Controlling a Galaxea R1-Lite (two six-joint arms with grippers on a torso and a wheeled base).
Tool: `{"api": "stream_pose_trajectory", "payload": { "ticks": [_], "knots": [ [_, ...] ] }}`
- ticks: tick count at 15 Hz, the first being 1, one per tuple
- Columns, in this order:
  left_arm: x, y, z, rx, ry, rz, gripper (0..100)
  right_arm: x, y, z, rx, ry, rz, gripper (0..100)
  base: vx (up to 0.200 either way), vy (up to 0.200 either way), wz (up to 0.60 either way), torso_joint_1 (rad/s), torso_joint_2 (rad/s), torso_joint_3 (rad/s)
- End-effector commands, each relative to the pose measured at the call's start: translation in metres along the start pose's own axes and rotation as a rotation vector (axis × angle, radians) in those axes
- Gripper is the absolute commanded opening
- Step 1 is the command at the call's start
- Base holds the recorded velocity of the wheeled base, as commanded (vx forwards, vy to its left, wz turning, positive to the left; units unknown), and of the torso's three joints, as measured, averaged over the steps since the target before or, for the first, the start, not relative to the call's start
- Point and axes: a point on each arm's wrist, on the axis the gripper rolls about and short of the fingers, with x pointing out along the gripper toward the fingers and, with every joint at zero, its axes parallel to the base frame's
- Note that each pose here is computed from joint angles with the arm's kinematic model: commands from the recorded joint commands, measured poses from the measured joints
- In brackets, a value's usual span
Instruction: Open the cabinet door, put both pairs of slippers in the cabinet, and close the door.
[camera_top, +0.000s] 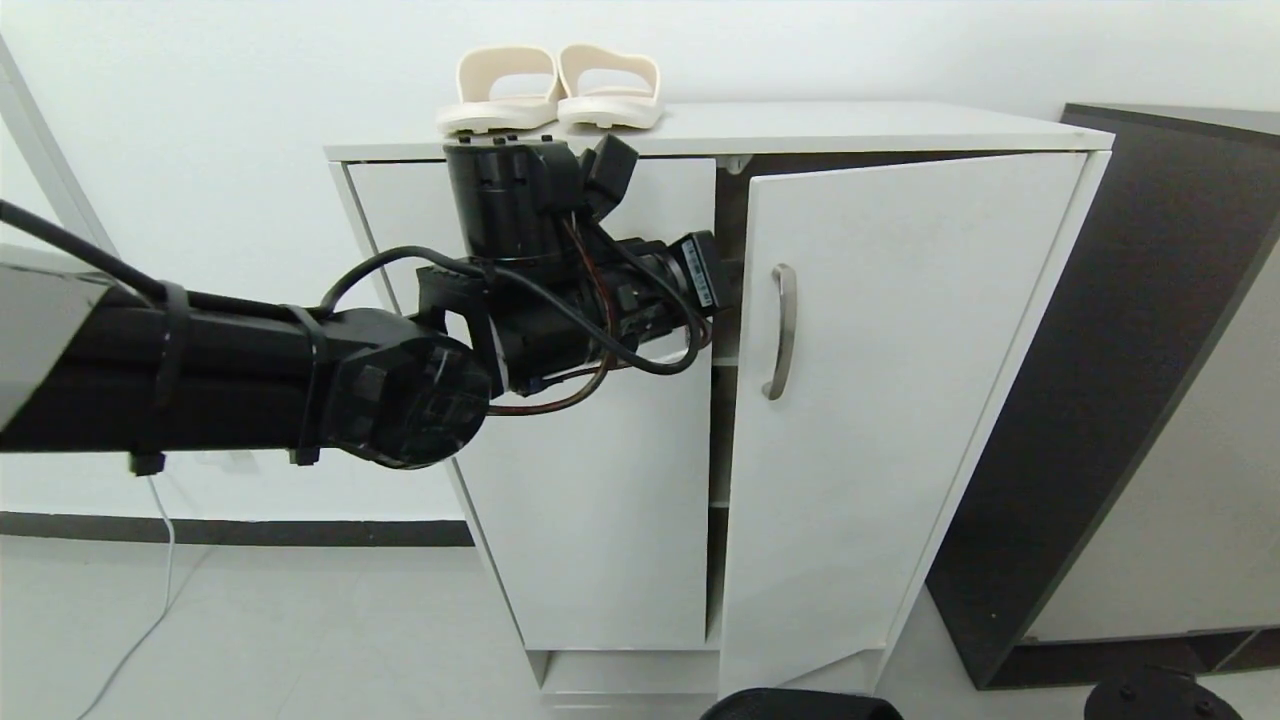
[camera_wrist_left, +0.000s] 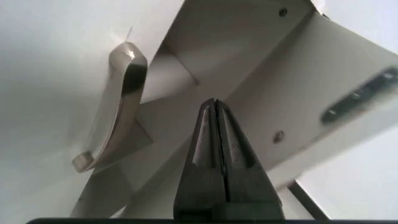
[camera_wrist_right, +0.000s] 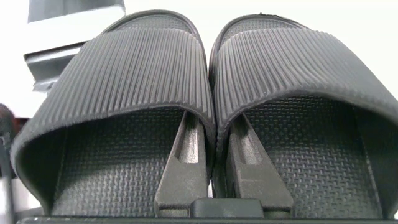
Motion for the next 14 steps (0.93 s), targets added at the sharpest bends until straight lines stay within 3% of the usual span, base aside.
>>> {"api": "stream_pose_trajectory", "payload": {
  "ticks": [1, 4, 7, 9, 12, 14],
  "knots": [
    [0.006, 0.005, -0.005, -0.003, 0.011, 0.007, 0, 0.002, 0.002, -0.001, 0.002, 0.011, 0.014, 0, -0.2, 0.0, 0.0, 0.002, 0.01, 0.002],
    [0.012, 0.006, -0.011, 0.0, 0.006, -0.004, 0, 0.003, 0.01, -0.005, 0.006, 0.059, 0.056, 0, -0.2, 0.0, 0.0, -0.005, 0.0, 0.004],
    [0.025, -0.031, -0.05, 0.007, 0.094, -0.104, 0, 0.003, 0.014, -0.004, -0.002, 0.058, 0.076, 0, -0.2, 0.0, 0.0, 0.004, 0.0, 0.004],
    [0.029, -0.049, -0.063, 0.01, 0.091, -0.169, 0, 0.003, 0.014, -0.004, -0.001, 0.062, 0.078, 0, -0.2, 0.0, 0.0, 0.002, 0.0, 0.002],
    [0.032, -0.052, -0.068, 0.013, 0.047, -0.206, 0, 0.003, 0.014, -0.004, -0.002, 0.059, 0.077, 0, -0.067, 0.0, 0.0, 0.002, 0.0, 0.001],
    [0.029, -0.042, -0.061, 0.015, 0.022, -0.167, 0, 0.003, 0.013, -0.003, -0.001, 0.052, 0.067, 0, 0.0, 0.0, 0.0, 0.0, 0.0, 0.0]
  ]
}}
